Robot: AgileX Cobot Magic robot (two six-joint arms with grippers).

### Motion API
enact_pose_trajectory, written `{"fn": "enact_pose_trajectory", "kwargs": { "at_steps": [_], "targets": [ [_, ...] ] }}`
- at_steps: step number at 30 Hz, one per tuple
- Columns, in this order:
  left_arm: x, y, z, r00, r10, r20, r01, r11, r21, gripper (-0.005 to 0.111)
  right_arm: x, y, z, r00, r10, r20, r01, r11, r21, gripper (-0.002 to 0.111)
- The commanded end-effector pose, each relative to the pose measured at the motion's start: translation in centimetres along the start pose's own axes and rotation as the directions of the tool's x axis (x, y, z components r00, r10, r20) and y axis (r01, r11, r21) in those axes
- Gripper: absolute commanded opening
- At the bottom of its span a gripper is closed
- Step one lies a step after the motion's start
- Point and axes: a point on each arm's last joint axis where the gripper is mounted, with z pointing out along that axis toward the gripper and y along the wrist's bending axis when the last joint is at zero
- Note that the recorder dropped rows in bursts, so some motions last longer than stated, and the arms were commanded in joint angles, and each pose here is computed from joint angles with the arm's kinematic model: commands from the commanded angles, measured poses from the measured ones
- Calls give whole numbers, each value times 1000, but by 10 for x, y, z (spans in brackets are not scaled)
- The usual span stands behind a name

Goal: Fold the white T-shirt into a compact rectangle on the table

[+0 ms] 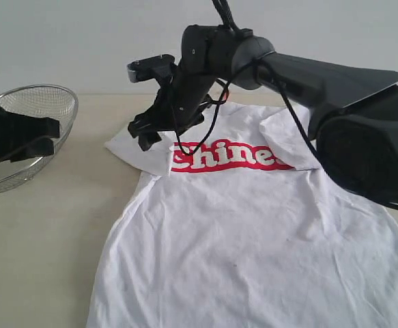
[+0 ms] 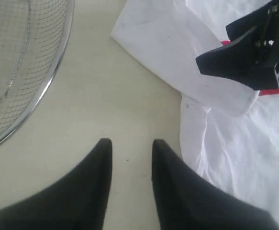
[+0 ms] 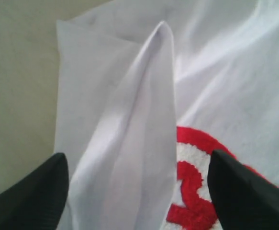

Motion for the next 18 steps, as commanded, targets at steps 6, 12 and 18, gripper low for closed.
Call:
{"fn": "enact_pose_trajectory", "kwargs": {
  "at_steps": [6, 12, 18],
  "targets": [
    [0, 1, 0, 1000, -4, 12, 4, 1000, -4, 28, 5, 3, 11, 999, 30, -20, -30, 999, -19, 70],
    [0, 1, 0, 1000, -4, 12, 4, 1000, -4, 28, 6, 3, 11, 999, 29, -24, -30, 999, -20, 63],
    [0, 1, 0, 1000, -4, 12, 4, 1000, -4, 28, 5, 2, 11, 999, 28, -19, -29, 999, -17, 33]
  ]
}}
